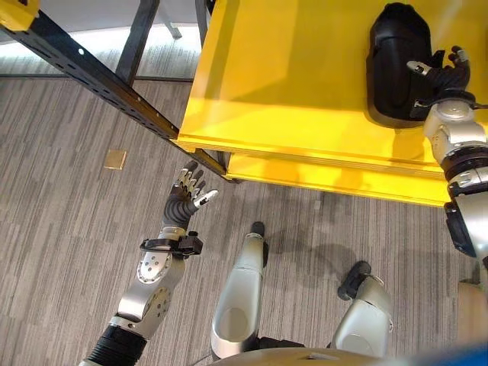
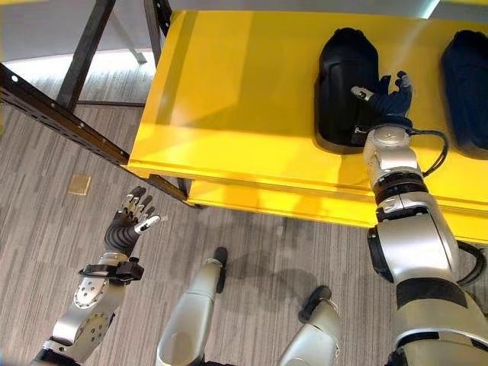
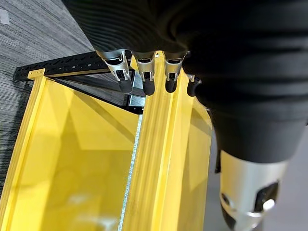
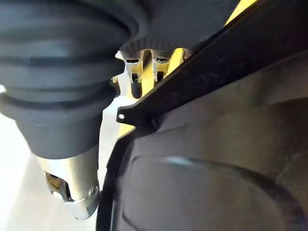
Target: Move parts from the plastic box to the shelf.
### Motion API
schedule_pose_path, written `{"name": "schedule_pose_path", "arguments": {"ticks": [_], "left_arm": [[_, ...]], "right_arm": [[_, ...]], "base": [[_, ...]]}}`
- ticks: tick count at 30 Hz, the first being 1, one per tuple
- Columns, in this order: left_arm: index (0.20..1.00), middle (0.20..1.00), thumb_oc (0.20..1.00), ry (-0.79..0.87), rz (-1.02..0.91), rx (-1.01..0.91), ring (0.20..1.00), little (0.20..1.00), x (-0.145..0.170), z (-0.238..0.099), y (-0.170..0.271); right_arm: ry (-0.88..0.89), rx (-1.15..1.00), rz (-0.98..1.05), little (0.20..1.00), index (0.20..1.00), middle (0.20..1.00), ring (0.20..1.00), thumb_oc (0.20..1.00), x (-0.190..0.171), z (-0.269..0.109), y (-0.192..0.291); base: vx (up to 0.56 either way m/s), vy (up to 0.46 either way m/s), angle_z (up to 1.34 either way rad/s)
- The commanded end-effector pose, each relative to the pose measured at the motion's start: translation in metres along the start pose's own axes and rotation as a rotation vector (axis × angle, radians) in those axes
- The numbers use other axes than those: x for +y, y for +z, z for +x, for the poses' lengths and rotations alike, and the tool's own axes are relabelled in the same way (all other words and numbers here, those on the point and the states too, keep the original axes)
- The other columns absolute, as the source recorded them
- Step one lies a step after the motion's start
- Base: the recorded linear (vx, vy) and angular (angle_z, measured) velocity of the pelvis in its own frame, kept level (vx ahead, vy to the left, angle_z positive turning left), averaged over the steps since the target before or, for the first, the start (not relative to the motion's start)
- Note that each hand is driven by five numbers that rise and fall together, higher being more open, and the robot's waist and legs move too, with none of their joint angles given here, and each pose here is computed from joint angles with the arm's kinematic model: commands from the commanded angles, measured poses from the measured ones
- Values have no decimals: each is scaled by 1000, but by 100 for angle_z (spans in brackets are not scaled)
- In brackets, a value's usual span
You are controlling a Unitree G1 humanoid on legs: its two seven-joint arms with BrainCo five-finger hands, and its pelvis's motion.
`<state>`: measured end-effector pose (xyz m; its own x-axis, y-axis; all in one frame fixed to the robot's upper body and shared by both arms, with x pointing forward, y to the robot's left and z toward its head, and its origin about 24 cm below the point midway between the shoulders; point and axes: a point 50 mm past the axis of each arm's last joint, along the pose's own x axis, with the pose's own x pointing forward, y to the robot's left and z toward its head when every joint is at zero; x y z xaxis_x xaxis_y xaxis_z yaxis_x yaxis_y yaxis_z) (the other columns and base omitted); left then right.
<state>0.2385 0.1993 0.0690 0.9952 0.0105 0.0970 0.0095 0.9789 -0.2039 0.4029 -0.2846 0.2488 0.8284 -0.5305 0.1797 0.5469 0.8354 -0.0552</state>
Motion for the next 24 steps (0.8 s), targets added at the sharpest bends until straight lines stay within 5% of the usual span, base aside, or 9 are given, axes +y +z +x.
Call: {"name": "schedule_pose_path", "arguments": {"ticks": [1, 12, 24], "left_arm": [[1000, 1000, 1000, -9, 11, -68, 1000, 1000, 7, 3, 15], [1000, 1000, 1000, -7, 14, -63, 1000, 1000, 7, 3, 14], [1000, 1000, 1000, 10, 27, -89, 1000, 1000, 12, 1, 20]], "right_arm": [[-37, -99, 116, 1000, 1000, 1000, 1000, 1000, -7, 2, 25], [-59, -68, 148, 1000, 1000, 1000, 1000, 1000, -11, 3, 19], [-78, -380, -300, 1000, 1000, 1000, 1000, 1000, -33, 4, 91]], "base": [[0, 0, 0], [-2, 9, 0], [-3, 0, -1]]}}
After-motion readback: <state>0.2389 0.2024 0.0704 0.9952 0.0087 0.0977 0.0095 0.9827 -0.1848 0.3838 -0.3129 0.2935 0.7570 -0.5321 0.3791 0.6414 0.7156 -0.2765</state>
